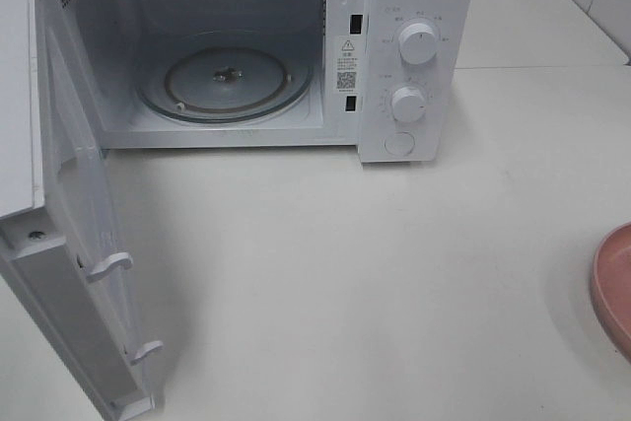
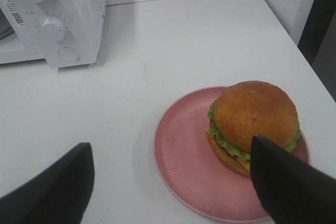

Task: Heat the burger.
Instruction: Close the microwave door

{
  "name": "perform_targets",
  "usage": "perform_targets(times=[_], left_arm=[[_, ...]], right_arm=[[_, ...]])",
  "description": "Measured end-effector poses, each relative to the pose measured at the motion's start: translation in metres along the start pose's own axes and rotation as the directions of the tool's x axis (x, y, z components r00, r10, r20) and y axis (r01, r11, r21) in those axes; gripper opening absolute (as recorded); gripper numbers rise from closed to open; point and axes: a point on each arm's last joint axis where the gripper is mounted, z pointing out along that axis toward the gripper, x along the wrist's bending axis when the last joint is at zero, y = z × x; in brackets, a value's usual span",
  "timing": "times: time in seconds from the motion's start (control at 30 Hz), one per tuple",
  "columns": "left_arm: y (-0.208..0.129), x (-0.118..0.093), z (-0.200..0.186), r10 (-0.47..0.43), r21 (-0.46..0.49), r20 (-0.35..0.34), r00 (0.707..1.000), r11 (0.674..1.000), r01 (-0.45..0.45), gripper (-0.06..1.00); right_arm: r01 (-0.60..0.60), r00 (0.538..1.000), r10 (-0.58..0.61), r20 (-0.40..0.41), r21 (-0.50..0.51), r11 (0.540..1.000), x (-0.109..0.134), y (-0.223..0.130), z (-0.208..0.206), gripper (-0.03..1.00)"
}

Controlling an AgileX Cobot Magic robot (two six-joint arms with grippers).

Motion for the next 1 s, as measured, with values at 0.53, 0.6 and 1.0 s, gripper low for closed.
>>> perform_targets(times=[0.53, 0.6, 1.0], left_arm=[[0.03, 0.006, 0.033, 0.024, -0.043, -0.05, 0.998, 0.999, -0.026, 0.03], [0.029, 0.009, 0.049, 0.046, -0.05, -0.073, 0.996, 0.997, -0.05, 0.0], [0.016, 0.013, 0.104, 0.057, -0.164, -0.078, 0.995, 0.984, -0.07, 0.0]], right_arm=[[0.0, 1.0, 0.0, 0.0, 0.0, 1.0, 0.0, 0.0, 0.0, 0.76], [0.0, 1.0, 0.0, 0.0, 0.0, 1.0, 0.0, 0.0, 0.0, 0.76], [0.0, 1.0, 0.0, 0.0, 0.0, 1.0, 0.0, 0.0, 0.0, 0.76]])
